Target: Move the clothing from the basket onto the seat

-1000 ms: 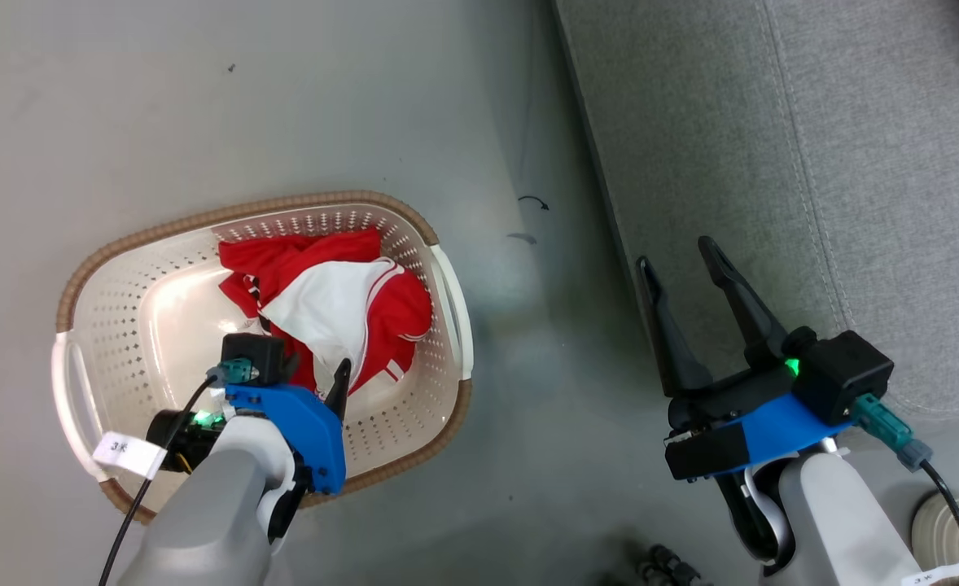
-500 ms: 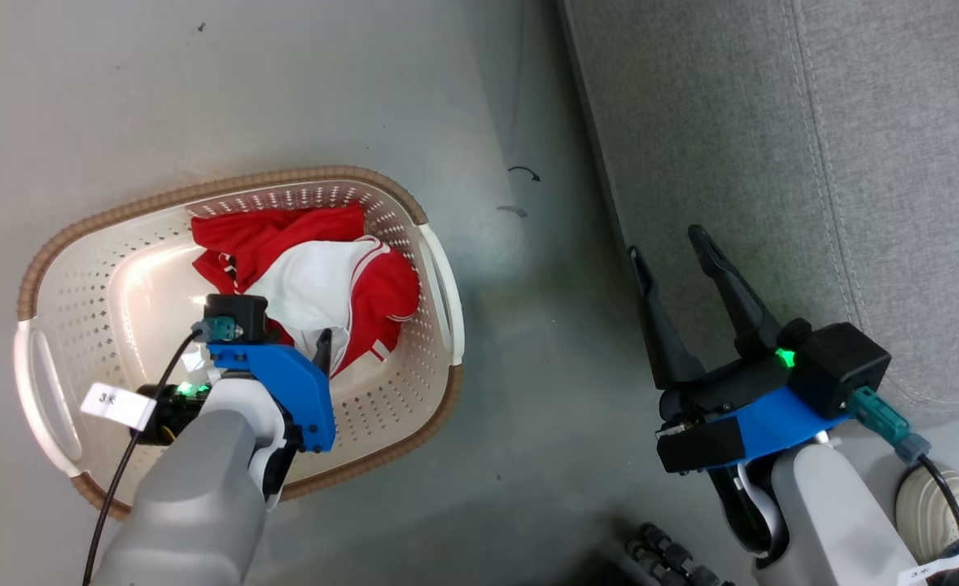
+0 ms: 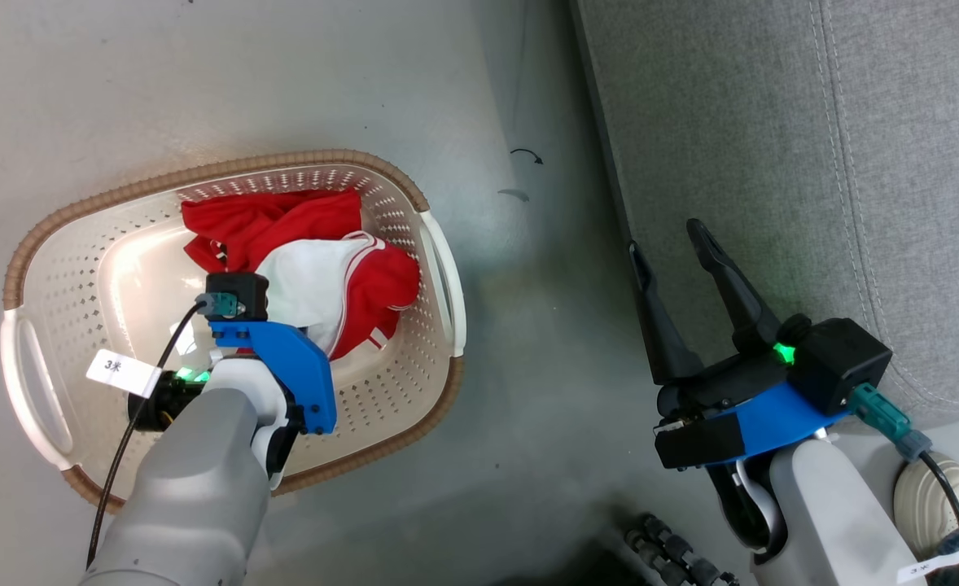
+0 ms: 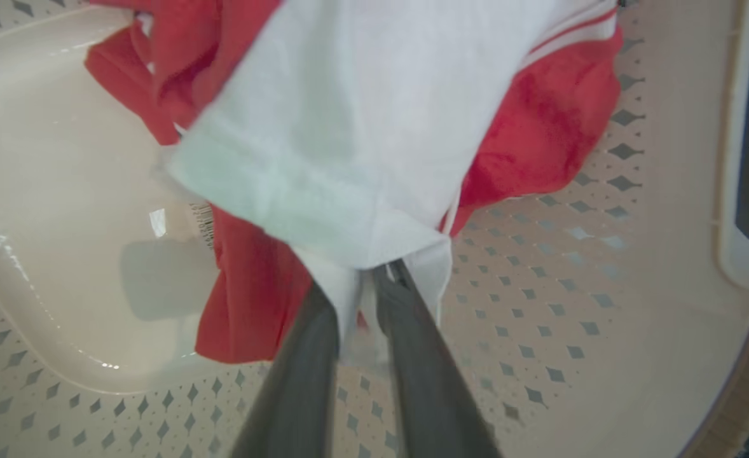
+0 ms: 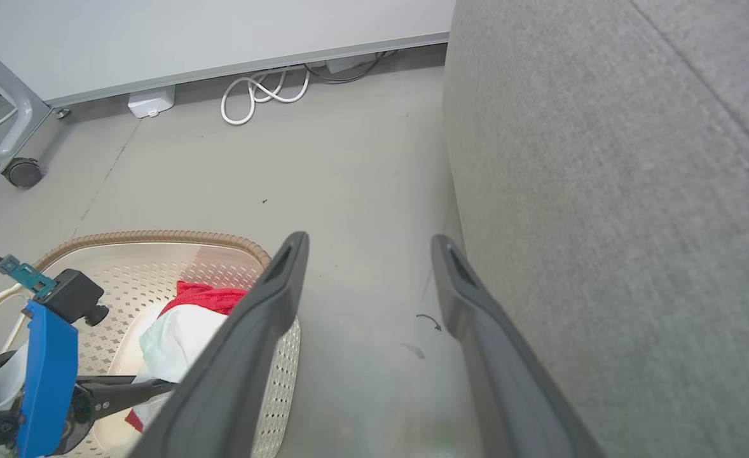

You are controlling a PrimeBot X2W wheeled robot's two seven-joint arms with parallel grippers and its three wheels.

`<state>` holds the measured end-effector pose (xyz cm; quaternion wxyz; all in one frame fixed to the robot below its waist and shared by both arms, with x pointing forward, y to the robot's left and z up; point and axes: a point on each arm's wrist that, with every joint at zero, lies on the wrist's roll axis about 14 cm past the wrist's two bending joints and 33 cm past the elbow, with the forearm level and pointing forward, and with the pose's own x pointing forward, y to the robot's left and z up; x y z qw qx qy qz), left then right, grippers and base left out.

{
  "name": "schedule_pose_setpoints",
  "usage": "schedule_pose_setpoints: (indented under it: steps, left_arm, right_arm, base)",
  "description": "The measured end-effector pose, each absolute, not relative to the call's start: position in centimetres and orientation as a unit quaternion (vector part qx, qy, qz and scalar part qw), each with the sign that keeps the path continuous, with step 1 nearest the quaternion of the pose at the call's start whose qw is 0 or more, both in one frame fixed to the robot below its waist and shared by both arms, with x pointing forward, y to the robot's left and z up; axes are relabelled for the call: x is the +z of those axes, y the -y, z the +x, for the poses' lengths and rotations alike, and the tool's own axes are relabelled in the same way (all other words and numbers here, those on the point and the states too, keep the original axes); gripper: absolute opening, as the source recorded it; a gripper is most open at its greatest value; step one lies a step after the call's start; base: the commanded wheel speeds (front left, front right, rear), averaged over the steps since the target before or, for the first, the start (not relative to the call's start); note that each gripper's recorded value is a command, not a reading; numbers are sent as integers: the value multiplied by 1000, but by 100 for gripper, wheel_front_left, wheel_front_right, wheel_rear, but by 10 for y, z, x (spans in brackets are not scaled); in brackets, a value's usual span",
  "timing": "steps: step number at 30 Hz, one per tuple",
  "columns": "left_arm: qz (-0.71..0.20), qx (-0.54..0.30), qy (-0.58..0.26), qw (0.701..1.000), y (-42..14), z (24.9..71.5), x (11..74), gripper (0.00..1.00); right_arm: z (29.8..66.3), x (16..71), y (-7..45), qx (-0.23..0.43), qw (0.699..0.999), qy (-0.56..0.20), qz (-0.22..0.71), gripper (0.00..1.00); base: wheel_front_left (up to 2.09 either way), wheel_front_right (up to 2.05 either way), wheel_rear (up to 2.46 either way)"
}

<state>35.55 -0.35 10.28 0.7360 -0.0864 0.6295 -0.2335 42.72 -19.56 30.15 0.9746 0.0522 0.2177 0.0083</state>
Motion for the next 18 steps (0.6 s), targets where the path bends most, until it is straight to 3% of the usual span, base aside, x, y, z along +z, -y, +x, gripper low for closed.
schedule_pose_setpoints:
  steps: [18]
  left_arm:
    - [-105, -231, -593, 764, 4, 372, 125, 0]
  right_arm:
    - [434, 312, 185, 25, 978, -202, 56, 100]
  base:
    - [0, 0, 0]
